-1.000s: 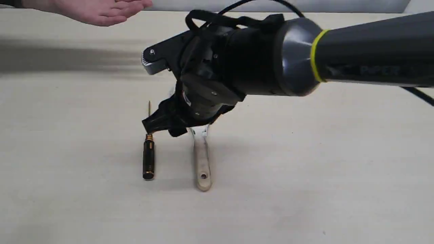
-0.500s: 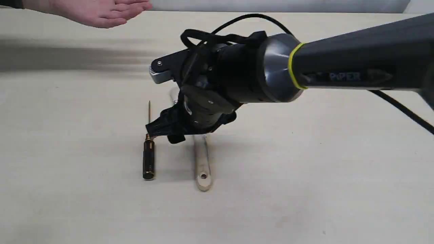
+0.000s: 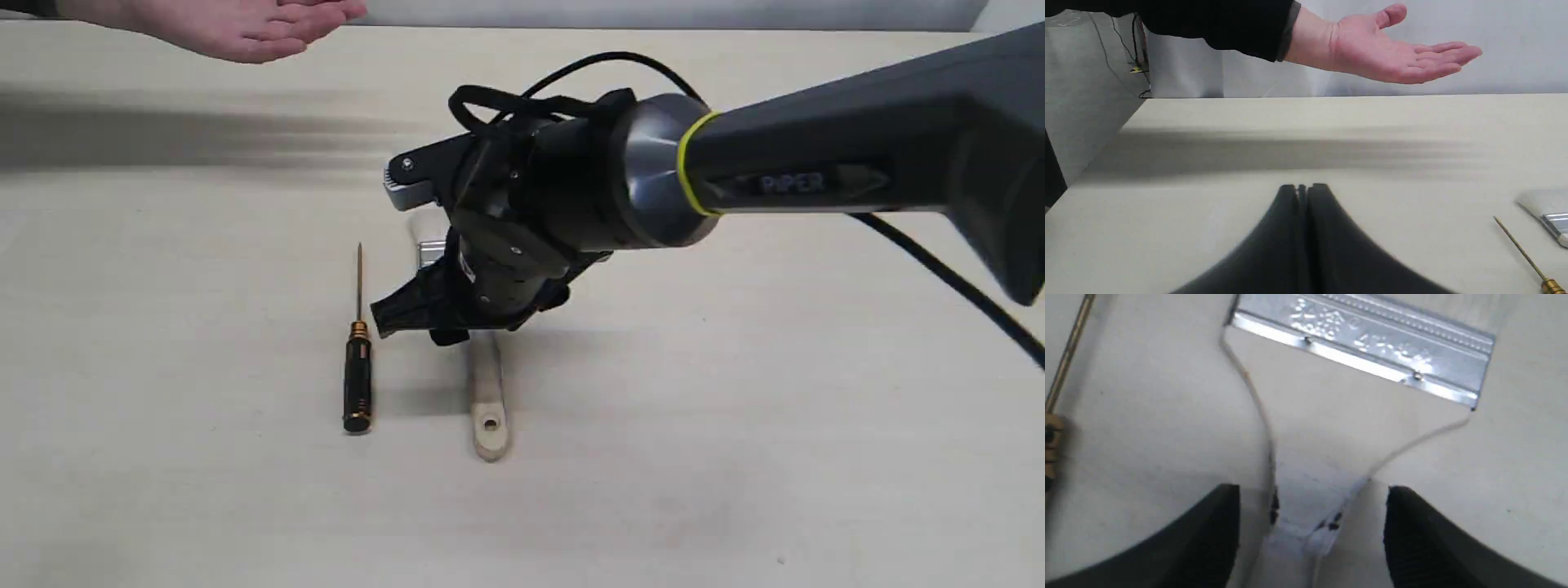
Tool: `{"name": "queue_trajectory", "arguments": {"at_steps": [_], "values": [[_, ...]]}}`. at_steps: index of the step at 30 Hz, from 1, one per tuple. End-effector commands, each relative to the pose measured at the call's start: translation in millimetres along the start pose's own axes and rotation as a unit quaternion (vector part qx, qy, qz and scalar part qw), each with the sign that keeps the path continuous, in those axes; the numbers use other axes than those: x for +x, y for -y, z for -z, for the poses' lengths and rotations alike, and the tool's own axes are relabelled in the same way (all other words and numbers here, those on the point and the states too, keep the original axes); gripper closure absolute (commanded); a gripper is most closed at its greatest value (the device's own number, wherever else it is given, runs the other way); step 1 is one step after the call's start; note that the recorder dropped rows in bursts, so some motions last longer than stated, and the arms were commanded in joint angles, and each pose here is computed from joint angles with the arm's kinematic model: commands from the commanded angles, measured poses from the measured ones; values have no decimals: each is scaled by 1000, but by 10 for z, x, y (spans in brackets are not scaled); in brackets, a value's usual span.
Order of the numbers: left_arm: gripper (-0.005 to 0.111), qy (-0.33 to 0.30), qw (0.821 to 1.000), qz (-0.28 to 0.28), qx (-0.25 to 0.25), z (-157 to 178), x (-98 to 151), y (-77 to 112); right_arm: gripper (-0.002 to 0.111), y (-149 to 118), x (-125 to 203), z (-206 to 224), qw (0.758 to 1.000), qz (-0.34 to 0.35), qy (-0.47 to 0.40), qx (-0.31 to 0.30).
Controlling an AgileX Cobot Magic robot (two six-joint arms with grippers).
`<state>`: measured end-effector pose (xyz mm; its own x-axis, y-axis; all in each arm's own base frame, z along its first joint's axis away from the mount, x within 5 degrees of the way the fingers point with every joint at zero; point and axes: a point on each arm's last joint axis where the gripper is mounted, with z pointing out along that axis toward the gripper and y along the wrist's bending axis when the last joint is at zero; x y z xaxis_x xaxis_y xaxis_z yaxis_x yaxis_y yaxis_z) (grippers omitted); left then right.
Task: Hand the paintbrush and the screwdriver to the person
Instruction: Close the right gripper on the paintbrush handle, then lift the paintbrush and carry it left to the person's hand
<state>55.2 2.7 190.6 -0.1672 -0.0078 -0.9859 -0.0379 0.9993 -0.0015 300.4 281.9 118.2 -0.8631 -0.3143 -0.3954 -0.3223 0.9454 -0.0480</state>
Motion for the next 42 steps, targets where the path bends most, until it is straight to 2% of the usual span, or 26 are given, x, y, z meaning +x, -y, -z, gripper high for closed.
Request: {"name": "queue_trajectory", "arguments": {"at_steps": [1, 15, 21, 26, 30, 35, 42], "values": [[107, 3, 1000, 2, 5, 0, 1, 6, 53, 2, 1, -88, 1000, 5, 1, -5], [107, 3, 1000, 2, 5, 0, 1, 6, 55, 12, 35, -184, 1000, 7, -8, -1], [107, 3, 1000, 2, 5, 0, 1, 6, 77, 12, 35, -184, 1000, -3, -8, 0], [107, 3, 1000, 0, 4, 0, 0, 5, 91, 15, 37, -184, 1000, -1, -9, 1], [107, 3, 1000, 0, 4, 0, 0, 5, 104, 15, 37, -184, 1000, 20, -9, 1], [107, 3, 1000, 0, 4, 0, 0, 5, 104, 13, 4, -136, 999, 33, 3, -3], [107, 3, 1000, 0, 4, 0, 0, 5, 104, 4, -179, 212, 997, 28, 62, -33]]}}
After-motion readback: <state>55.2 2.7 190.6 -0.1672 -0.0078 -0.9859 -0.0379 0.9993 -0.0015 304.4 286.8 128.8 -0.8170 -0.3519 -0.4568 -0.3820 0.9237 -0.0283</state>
